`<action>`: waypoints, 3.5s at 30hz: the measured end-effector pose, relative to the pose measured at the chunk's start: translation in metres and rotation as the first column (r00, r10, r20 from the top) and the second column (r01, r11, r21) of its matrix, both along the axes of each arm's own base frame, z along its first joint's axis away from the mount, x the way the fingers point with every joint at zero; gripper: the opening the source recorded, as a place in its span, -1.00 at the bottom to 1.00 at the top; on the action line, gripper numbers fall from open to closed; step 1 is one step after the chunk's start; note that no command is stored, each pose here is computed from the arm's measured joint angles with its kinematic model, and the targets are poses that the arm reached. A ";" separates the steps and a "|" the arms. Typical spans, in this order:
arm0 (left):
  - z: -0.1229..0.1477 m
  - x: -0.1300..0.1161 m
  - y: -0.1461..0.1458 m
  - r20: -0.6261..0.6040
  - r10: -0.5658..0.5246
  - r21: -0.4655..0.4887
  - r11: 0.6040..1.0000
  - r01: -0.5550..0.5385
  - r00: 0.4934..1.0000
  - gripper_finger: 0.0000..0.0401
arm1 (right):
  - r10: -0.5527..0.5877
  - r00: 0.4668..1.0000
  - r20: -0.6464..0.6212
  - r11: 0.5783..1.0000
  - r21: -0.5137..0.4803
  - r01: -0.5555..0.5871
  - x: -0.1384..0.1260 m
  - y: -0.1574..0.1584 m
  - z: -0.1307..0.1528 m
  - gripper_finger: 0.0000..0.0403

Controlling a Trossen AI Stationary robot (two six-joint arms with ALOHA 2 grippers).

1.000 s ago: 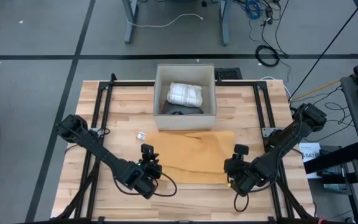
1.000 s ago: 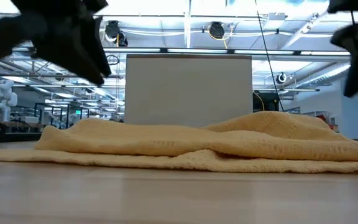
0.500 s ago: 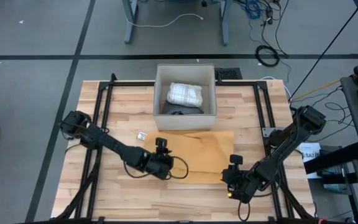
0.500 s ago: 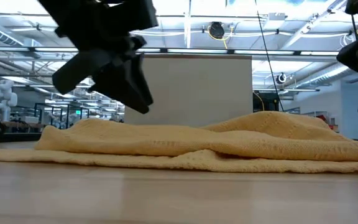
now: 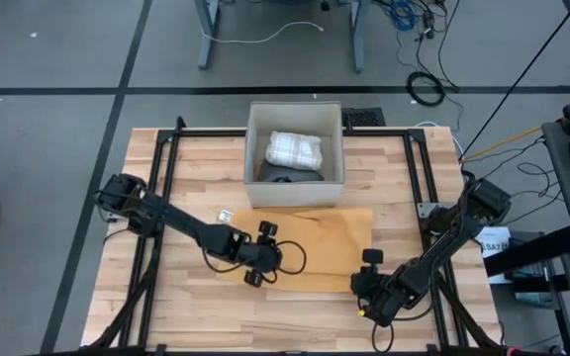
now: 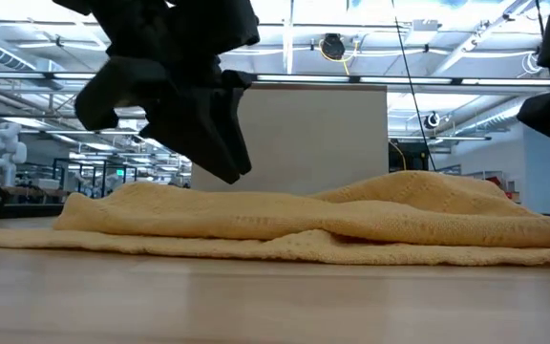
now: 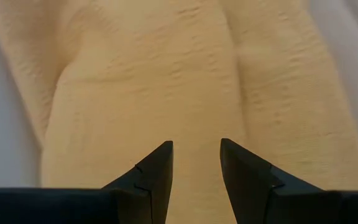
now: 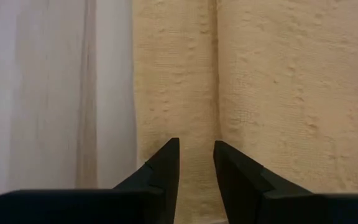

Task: Fold towel
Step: Fold the orange towel

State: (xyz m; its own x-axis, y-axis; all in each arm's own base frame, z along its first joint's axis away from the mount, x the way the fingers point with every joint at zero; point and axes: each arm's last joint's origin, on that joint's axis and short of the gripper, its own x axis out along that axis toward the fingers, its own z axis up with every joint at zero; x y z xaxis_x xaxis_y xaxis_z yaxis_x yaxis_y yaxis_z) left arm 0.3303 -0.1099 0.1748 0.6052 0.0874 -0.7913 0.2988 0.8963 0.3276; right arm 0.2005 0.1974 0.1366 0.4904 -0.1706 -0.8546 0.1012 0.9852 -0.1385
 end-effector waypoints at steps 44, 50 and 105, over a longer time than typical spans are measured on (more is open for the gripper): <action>-0.046 0.020 0.007 -0.042 0.006 0.005 1.000 -0.006 0.999 -0.30 | -0.043 0.996 -0.083 0.979 -0.201 0.026 0.033 -0.039 -0.022 -0.67; -0.046 0.020 0.007 -0.045 0.007 0.007 1.000 -0.006 0.999 -0.30 | -0.042 0.992 -0.118 0.977 -0.213 0.016 0.032 -0.040 -0.018 -0.97; -0.038 -0.001 -0.035 -0.052 0.117 0.173 0.979 -0.107 0.992 -0.30 | 0.010 0.980 -0.196 1.000 -0.013 -0.013 0.043 -0.032 0.105 -1.00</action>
State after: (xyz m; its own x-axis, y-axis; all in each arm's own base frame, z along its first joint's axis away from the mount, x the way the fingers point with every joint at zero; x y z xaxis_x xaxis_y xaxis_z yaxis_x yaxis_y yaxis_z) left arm 0.3293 -0.1453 0.1364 0.5343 0.2879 -0.7947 0.2242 0.8583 0.4616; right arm 0.2437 0.1658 0.2412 0.3154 -0.1788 -0.9320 0.0592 0.9839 -0.1687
